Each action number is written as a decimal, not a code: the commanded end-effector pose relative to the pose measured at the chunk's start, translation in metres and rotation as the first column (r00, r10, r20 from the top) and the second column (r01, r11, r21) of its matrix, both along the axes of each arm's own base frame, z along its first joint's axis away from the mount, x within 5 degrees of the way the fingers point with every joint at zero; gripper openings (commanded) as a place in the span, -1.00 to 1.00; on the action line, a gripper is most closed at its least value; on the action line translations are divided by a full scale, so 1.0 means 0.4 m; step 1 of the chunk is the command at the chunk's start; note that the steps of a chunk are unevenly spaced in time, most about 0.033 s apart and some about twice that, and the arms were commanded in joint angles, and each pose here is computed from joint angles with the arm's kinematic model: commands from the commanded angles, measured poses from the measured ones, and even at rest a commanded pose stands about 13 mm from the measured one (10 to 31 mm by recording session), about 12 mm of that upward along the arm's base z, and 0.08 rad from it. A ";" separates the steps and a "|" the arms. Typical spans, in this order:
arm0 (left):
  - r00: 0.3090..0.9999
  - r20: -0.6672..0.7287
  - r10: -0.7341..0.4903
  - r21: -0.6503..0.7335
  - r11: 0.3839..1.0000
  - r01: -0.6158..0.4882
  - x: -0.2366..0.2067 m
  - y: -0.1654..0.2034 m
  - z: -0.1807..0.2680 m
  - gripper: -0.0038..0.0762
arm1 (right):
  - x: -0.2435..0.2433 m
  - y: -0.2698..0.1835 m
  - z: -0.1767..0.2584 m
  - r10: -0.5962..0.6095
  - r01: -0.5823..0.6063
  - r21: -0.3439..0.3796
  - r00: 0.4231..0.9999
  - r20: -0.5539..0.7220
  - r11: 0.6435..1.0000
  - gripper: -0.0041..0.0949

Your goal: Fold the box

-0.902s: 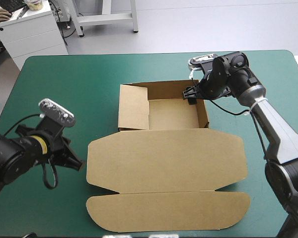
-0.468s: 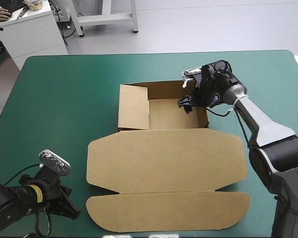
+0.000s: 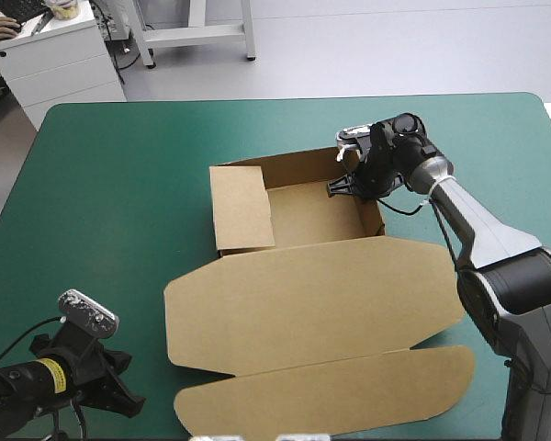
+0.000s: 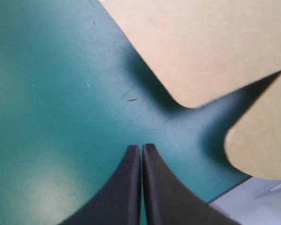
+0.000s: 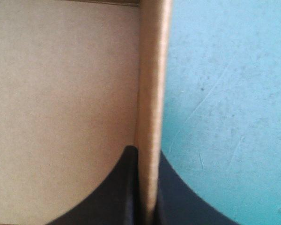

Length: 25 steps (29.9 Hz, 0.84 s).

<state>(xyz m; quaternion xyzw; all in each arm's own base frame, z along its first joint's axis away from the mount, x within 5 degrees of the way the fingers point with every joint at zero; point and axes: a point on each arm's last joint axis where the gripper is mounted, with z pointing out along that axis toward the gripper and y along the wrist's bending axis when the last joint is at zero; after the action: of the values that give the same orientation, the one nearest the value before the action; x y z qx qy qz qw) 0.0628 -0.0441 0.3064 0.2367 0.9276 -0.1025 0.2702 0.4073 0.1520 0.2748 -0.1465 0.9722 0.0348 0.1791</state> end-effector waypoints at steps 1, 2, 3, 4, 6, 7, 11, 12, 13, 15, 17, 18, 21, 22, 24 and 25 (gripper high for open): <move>0.999 0.050 0.003 -0.042 0.999 -0.001 0.008 -0.007 0.021 -0.93 | -0.010 -0.013 0.083 0.012 -0.013 0.011 0.995 0.104 1.000 -0.96; 0.999 0.050 0.003 -0.042 0.999 -0.001 0.008 -0.007 0.021 -0.93 | -0.008 -0.016 0.084 0.009 -0.010 0.009 0.994 0.109 1.000 -0.96; 0.999 0.051 0.003 -0.043 0.999 -0.001 0.009 -0.008 0.022 -0.93 | -0.008 -0.019 0.092 0.010 -0.011 0.004 0.992 0.128 1.000 -0.96; 0.999 0.051 0.003 -0.043 0.999 -0.001 0.009 -0.008 0.022 -0.93 | -0.007 -0.026 0.098 0.010 -0.009 -0.014 0.989 0.146 1.000 -0.96; 0.999 0.050 0.003 -0.042 0.999 -0.001 0.008 -0.007 0.021 -0.93 | -0.004 -0.055 0.119 -0.001 0.010 -0.044 0.982 0.187 0.999 -0.96; 0.999 0.050 0.003 -0.042 0.999 -0.001 0.008 -0.007 0.021 -0.93 | 0.000 -0.072 0.125 -0.010 0.023 -0.063 0.980 0.200 0.998 -0.96; 0.999 0.050 0.003 -0.042 0.999 -0.001 0.008 -0.007 0.021 -0.93 | 0.011 -0.183 0.159 -0.090 0.116 -0.092 0.966 0.241 0.989 -0.96; 0.999 0.050 0.003 -0.042 0.999 -0.001 0.008 -0.007 0.021 -0.93 | 0.015 -0.220 0.163 -0.120 0.146 -0.094 0.963 0.242 0.985 -0.96; 0.999 0.050 0.003 -0.042 0.999 -0.001 0.008 -0.007 0.021 -0.93 | 0.018 -0.257 0.166 -0.153 0.179 -0.091 0.958 0.243 0.980 -0.96; 0.999 0.050 0.003 -0.042 0.999 -0.001 0.008 -0.007 0.021 -0.93 | 0.022 -0.326 0.170 -0.211 0.238 -0.085 0.946 0.245 0.968 -0.96; 0.999 0.050 0.003 -0.042 0.999 -0.001 0.008 -0.007 0.021 -0.93 | 0.022 -0.403 0.172 -0.276 0.305 -0.087 0.929 0.247 0.948 -0.96; 0.999 0.050 0.003 -0.042 0.999 -0.001 0.008 -0.007 0.021 -0.93 | 0.020 -0.440 0.172 -0.299 0.330 -0.093 0.922 0.247 0.939 -0.96; 0.999 0.050 0.003 -0.042 0.999 -0.001 0.008 -0.007 0.021 -0.93 | 0.010 -0.536 0.172 -0.383 0.416 -0.093 0.890 0.247 0.905 -0.96; 0.999 0.050 0.003 -0.042 0.999 -0.001 0.008 -0.007 0.021 -0.93 | 0.005 -0.566 0.172 -0.409 0.442 -0.093 0.878 0.247 0.892 -0.96; 0.999 0.052 0.004 -0.036 0.999 -0.002 0.009 -0.006 0.021 -0.93 | -0.006 -0.620 0.172 -0.455 0.488 -0.094 0.856 0.246 0.868 -0.96; 0.999 0.052 0.004 -0.036 0.999 -0.002 0.009 -0.006 0.021 -0.93 | -0.010 -0.635 0.172 -0.463 0.497 -0.097 0.852 0.247 0.863 -0.96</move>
<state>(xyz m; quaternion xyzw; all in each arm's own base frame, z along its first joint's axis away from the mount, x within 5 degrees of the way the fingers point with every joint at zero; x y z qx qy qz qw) 0.0631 -0.0443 0.3067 0.2362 0.9269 -0.1036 0.2727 0.4186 -0.0771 0.3033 0.0677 0.9712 -0.0731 0.2163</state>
